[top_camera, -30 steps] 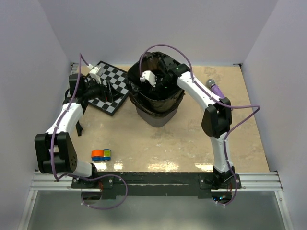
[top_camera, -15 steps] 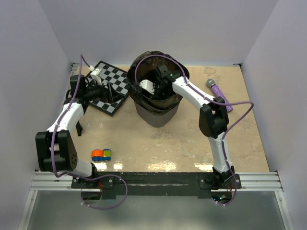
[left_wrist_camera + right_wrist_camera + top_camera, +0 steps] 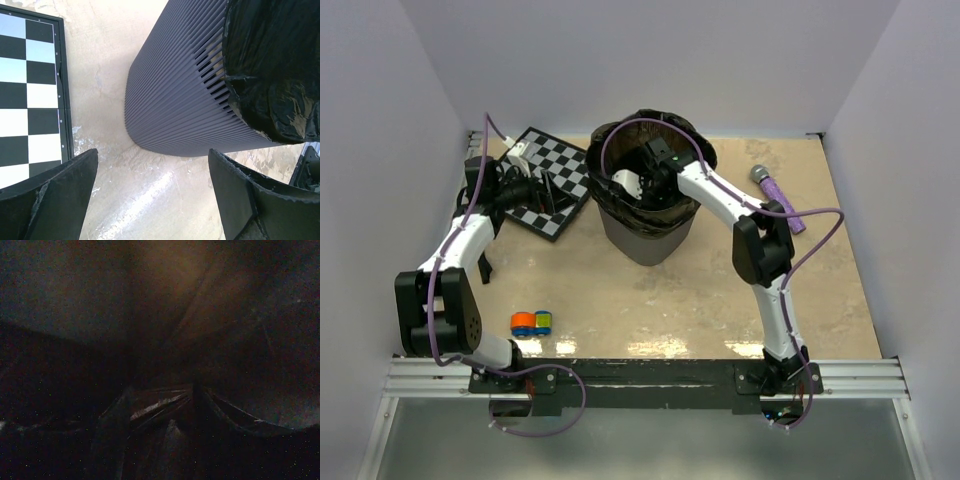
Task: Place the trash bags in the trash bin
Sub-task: Place the trash bag in the bin, then reset both arms
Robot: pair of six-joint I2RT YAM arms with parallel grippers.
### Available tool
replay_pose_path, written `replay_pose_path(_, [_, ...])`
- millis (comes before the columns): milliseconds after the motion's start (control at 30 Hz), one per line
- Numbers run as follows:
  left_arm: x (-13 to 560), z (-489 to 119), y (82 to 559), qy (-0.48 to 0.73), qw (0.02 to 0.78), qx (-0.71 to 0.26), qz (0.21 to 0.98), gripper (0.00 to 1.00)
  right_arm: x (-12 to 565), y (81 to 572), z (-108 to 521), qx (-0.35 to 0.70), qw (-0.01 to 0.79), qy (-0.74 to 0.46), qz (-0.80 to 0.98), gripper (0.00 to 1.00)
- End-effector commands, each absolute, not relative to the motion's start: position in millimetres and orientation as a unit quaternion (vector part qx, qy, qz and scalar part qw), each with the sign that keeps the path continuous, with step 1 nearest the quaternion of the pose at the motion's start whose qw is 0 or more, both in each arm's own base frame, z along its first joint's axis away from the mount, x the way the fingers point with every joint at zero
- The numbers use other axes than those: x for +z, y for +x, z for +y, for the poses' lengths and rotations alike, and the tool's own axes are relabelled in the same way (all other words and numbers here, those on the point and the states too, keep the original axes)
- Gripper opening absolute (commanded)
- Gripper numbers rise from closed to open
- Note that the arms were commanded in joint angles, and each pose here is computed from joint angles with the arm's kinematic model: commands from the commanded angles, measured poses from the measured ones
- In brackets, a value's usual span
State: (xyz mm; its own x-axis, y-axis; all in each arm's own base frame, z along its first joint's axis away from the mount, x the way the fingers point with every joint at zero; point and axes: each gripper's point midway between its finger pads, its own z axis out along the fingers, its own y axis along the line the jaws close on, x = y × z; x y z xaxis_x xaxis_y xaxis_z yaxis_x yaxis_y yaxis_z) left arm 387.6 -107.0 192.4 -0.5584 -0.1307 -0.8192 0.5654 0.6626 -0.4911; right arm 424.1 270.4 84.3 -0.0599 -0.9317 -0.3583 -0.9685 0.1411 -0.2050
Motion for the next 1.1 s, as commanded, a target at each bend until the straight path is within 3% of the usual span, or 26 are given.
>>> replay_pose_path(0, [205, -107, 393, 0.151, 0.464, -0.395, 0.778, 0.95, 101, 425, 275, 0.043, 0.232, -0.649, 0.724, 0.58])
replay_pose_path(333, [280, -98, 422, 0.234, 0.577, -0.325, 0.712, 0.96, 245, 440, 288, 0.042, 0.413, -0.575, 0.706, 0.80])
replay_pose_path(567, [327, -93, 447, 0.240, 0.617, -0.302, 0.686, 0.96, 301, 447, 274, 0.021, 0.485, -0.517, 0.705, 0.81])
replay_pose_path(633, [345, -88, 454, 0.235, 0.636, -0.283, 0.678, 0.96, 333, 458, 259, 0.022, 0.532, -0.456, 0.713, 0.86])
replay_pose_path(700, [368, -74, 467, 0.202, 0.664, -0.247, 0.676, 0.97, 376, 470, 239, 0.047, 0.589, -0.379, 0.712, 0.98])
replay_pose_path(833, [414, -44, 491, 0.147, 0.712, -0.170, 0.665, 0.98, 451, 489, 177, 0.040, 0.696, -0.122, 0.707, 0.98])
replay_pose_path(1067, [467, -19, 507, 0.121, 0.764, -0.095, 0.626, 1.00, 478, 485, 119, -0.046, 0.731, -0.010, 0.681, 0.98])
